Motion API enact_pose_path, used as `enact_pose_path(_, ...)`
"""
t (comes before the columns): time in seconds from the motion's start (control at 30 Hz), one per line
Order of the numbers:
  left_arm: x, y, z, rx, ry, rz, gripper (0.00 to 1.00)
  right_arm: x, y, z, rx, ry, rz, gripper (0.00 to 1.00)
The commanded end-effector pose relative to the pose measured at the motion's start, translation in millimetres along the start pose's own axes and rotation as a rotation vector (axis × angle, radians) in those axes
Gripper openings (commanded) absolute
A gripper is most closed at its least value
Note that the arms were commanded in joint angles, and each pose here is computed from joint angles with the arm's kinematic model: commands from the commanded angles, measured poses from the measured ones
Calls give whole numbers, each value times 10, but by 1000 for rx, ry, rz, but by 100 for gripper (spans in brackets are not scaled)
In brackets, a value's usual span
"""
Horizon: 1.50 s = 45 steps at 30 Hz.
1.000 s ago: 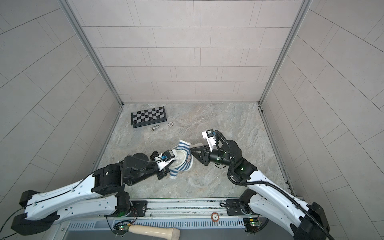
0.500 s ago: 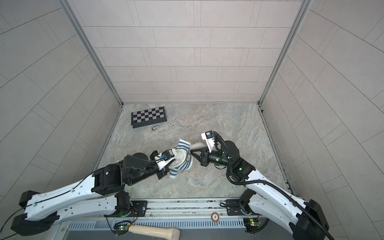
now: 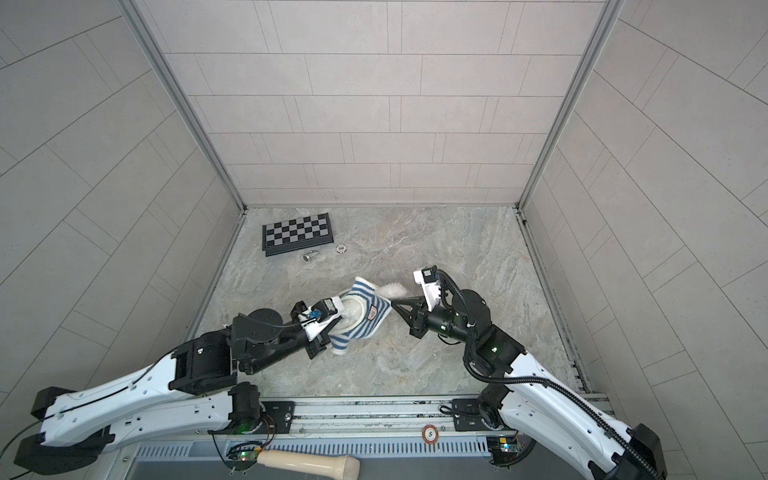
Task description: Dress the teddy bear
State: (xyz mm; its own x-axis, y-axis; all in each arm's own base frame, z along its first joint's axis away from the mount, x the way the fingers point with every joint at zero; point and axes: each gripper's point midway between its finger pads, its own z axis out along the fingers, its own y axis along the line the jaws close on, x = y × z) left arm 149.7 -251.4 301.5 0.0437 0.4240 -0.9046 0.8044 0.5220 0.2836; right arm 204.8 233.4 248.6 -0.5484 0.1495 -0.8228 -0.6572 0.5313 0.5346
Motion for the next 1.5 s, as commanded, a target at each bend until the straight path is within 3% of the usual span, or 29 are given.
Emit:
enact_pose_path(0.0, -185, 99, -103, -37, -85, -31, 0, 299, -424, 13, 178, 81, -43, 0)
enact_pose_path(0.23, -186, 268, -201, -124, -120, -104, 0, 559, -770, 7, 307, 145, -72, 0)
enact_pose_path(0.4, -121, 144, -181, -59, -105, -82, 0, 198, -218, -54, 86, 48, -103, 2)
enact_pose_path(0.47, -91, 101, -164, -39, -89, -60, 0, -6, 59, -133, -6, 4, -97, 28)
enact_pose_path(0.5, -68, 86, -151, -32, -73, -44, 0, -106, 174, -172, -43, -15, -93, 37)
enact_pose_path(0.6, -31, 35, -90, -11, -37, -3, 0, -259, 374, -191, -120, -30, -47, 46)
enact_pose_path(0.83, -50, -41, 5, 21, -19, 27, 0, -235, 495, 17, -276, 7, 145, 43)
enact_pose_path(1.03, -49, -69, 8, 40, -4, 46, 0, -113, 304, 88, -210, 26, 171, 40)
enact_pose_path(1.2, -76, -79, 28, 44, -11, 47, 0, -153, 330, 156, -265, -6, 214, 31)
enact_pose_path(1.47, -87, -98, 85, 49, -5, 53, 0, -148, 343, 188, -278, 7, 223, 29)
